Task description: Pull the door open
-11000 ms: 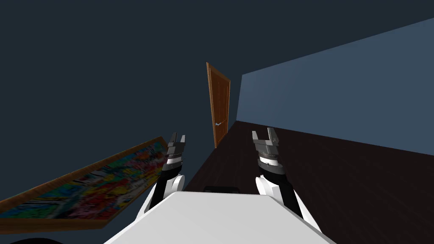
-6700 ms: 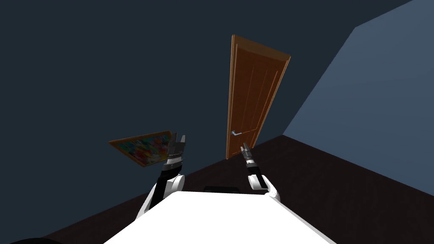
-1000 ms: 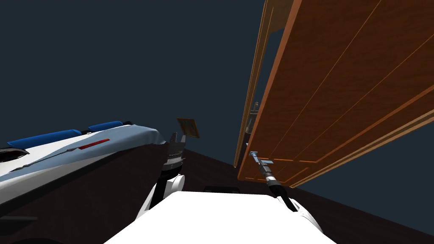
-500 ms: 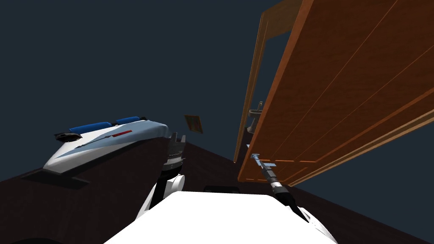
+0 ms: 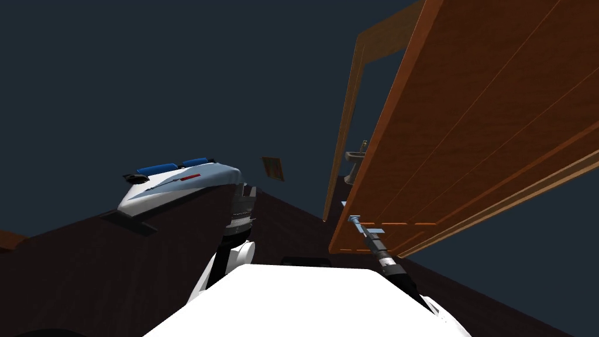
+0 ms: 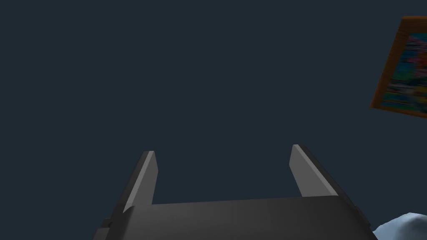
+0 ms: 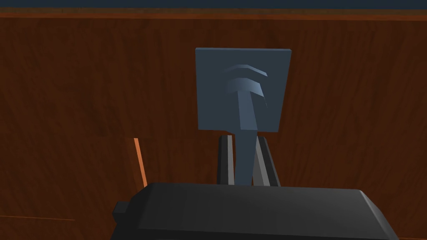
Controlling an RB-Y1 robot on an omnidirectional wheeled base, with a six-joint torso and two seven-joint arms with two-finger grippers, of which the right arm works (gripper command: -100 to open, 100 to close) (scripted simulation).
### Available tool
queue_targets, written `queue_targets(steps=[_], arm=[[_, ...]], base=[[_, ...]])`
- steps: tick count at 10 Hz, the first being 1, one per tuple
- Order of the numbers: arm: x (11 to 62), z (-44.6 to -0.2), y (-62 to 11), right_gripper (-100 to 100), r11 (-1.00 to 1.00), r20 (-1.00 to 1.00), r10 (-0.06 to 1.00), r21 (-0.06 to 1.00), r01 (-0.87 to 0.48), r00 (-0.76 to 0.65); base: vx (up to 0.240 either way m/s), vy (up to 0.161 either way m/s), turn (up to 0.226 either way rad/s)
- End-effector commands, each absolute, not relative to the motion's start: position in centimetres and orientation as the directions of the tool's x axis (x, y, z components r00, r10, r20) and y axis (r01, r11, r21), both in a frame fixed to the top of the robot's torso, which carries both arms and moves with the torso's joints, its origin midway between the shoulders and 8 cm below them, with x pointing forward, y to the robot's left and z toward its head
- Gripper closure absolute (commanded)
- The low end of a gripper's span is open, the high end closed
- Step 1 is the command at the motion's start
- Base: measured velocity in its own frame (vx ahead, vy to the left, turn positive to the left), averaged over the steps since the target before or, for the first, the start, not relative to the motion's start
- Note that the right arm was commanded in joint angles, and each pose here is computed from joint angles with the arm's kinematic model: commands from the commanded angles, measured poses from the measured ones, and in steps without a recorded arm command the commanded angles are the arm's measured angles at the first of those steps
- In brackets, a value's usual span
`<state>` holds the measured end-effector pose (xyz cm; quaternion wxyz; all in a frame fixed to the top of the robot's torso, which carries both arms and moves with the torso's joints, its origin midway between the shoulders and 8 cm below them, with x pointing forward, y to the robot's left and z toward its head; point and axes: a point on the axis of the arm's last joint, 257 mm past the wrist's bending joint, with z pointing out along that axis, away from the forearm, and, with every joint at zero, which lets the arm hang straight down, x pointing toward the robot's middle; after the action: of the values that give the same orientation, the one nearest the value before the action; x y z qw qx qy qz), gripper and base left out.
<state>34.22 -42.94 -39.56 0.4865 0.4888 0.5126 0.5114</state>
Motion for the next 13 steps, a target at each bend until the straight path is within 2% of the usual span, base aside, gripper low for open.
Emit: queue_targets(steps=[1,4,8,10,13], arm=[[33.2,-39.6,-43.0,100,-0.002,0.002,0.998,1.0,0.006,-0.058],[32.8,-39.6,-43.1,100,-0.002,0.002,0.998,1.0,0.005,-0.062],[30.4,-39.3,-43.7,100,0.0,0.0,0.996,1.0,0.0,-0.085],[30.6,-39.5,-43.1,100,-0.004,0.004,0.996,1.0,0.004,-0.091],[32.1,-39.8,-42.9,100,-0.002,0.003,0.997,1.0,0.006,-0.073]], base=[[-0.222,-0.111,0.173],[-0.138,-0.053,0.072],[-0.228,-0.085,0.212],[-0.1,-0.021,0.014],[-0.187,-0.068,0.162]])
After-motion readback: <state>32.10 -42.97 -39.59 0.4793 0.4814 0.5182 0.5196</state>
